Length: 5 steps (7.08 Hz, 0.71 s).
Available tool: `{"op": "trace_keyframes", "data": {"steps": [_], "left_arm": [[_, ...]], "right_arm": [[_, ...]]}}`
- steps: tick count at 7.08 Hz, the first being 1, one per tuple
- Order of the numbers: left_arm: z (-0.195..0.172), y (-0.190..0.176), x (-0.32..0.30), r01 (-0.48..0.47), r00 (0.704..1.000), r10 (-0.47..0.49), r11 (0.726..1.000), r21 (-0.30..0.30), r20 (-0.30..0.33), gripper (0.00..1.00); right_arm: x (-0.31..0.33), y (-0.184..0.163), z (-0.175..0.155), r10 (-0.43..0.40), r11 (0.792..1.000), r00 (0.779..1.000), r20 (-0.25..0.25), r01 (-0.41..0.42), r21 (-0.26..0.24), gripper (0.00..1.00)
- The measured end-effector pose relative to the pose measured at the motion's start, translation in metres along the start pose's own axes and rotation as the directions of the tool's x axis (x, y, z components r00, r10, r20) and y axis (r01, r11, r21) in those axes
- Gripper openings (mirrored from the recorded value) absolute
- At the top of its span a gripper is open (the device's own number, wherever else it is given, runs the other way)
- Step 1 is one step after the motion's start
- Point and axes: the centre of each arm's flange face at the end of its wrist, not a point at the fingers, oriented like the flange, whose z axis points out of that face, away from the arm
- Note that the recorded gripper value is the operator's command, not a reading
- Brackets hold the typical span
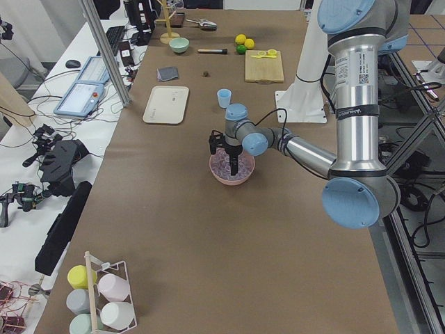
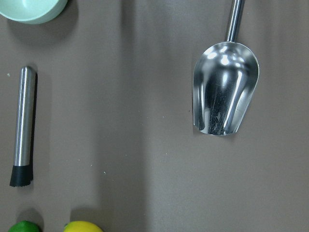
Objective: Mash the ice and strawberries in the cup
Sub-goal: 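Lower the left gripper into the bowl and grasp an ice cube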
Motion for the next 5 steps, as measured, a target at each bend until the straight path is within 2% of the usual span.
{"op": "trace_keyframes", "data": {"steps": [2,5], "left_arm": [[0.0039,0.0049,0.0068,-0.002,1.000,0.002,1.000,-0.010,-0.003,0.77],[0.0082,0.0053,0.0057,-0.004,1.000,0.004,1.000,-0.013,0.005,0.76]], "right_arm": [[0.0005,0.0000,-0.0003,0.001,1.000,1.000,-0.001,-0.001,0.001,1.00],[-0.0007,0.0004,-0.0016,-0.002,1.000,1.000,-0.003,0.002,0.003,1.00]]}}
